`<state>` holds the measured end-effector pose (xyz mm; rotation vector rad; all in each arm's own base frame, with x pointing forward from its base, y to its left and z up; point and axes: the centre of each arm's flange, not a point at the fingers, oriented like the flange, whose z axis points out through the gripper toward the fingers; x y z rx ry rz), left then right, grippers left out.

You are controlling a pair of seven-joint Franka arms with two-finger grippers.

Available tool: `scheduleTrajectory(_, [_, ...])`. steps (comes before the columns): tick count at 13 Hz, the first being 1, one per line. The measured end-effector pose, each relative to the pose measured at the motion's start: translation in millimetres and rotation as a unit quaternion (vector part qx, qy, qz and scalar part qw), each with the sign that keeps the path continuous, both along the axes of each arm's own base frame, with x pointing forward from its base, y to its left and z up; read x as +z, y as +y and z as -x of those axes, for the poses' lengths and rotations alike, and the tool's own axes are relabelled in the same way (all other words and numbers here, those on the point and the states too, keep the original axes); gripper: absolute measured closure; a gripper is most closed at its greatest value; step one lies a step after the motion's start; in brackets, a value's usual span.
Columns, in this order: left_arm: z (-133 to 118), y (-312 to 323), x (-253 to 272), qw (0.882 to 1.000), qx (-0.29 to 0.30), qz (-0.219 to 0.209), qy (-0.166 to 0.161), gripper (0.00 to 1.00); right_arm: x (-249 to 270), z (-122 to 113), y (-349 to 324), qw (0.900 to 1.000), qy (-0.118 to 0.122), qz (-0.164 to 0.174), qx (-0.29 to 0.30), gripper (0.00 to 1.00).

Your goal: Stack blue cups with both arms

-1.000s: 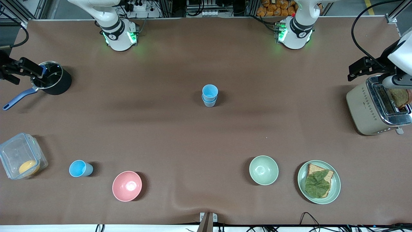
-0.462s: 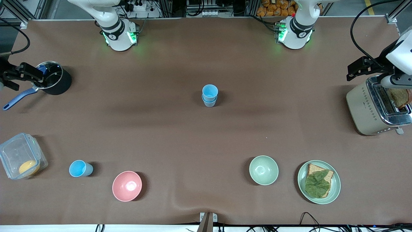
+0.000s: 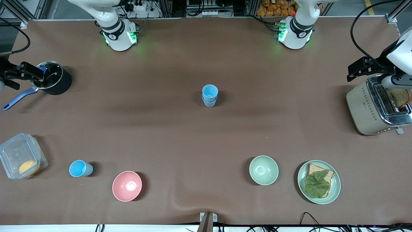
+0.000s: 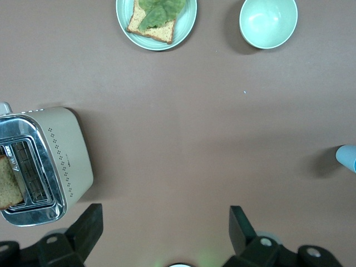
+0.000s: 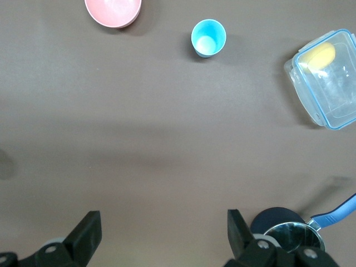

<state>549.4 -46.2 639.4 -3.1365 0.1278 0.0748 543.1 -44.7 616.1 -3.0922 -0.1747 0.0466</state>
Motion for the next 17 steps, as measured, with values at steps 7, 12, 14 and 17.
scheduleTrajectory(7, [1.3,-11.2,1.0,1.0,-0.011,0.0,-0.001,0.0,-1.7,1.7,-0.1,1.0,0.009,-0.001,0.0,0.0])
scheduleTrajectory(12, [1.2,-9.6,1.1,1.0,-0.009,0.0,-0.001,0.0,-2.5,1.7,-1.3,1.0,0.01,-0.001,-0.001,0.0])
scheduleTrajectory(14, [1.8,-9.3,2.5,1.0,-0.009,0.0,-0.003,0.0,-2.6,1.7,-1.4,1.0,0.011,-0.001,-0.001,0.0])
scheduleTrajectory(17, [2.6,-7.0,5.2,1.0,-0.007,0.0,-0.005,0.0,-3.2,2.1,-1.4,1.0,0.013,-0.001,-0.001,0.0])
